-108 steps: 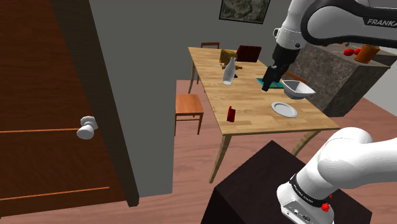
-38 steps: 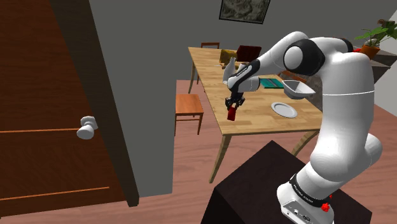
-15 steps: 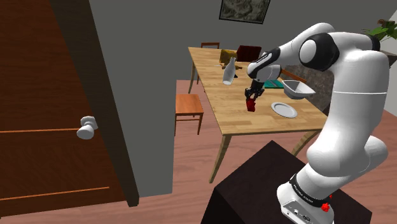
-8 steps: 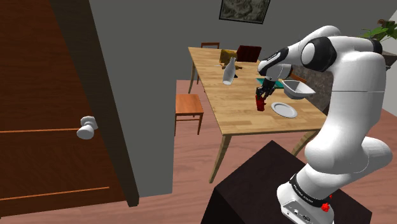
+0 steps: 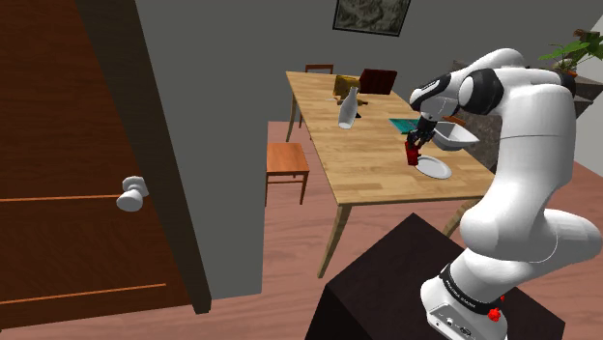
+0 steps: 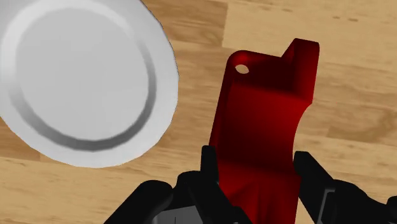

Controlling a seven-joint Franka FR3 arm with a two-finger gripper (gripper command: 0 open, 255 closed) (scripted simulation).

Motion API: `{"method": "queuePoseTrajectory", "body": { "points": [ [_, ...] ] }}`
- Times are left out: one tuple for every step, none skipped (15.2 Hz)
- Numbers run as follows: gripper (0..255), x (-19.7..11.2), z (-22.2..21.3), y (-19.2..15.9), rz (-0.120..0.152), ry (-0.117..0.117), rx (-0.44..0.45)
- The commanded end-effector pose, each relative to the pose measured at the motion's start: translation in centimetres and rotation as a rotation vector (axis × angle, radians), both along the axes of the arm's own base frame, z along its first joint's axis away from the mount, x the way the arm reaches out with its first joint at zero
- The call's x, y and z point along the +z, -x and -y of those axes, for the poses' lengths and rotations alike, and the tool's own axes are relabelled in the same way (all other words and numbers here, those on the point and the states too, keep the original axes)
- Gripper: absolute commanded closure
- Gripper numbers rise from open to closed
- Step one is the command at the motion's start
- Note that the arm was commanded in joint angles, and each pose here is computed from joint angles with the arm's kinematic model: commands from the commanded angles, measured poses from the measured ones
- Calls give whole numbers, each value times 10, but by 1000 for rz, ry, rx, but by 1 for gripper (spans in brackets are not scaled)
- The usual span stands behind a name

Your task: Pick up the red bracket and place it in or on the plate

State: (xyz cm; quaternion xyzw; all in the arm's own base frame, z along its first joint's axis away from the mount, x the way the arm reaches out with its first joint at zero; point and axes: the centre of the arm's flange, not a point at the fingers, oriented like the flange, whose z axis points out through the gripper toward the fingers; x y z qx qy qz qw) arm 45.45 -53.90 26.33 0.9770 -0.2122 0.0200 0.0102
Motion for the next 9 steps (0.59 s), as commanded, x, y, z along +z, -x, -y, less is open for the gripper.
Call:
{"method": "queuePoseTrajectory", "body": {
  "points": [
    [255, -1, 26, 13, 0, 0, 1],
    [255, -1, 39, 18, 0, 0, 1],
    [255, 0, 51, 23, 0, 0, 1],
    [255, 0, 63, 28, 0, 0, 1],
    [255, 0, 75, 33, 0, 0, 1],
    [255, 1, 87, 38, 0, 0, 1],
    [255, 1, 99, 43, 0, 0, 1],
    [255, 2, 112, 48, 0, 0, 1],
    [255, 2, 124, 53, 0, 0, 1]
  ]
}}
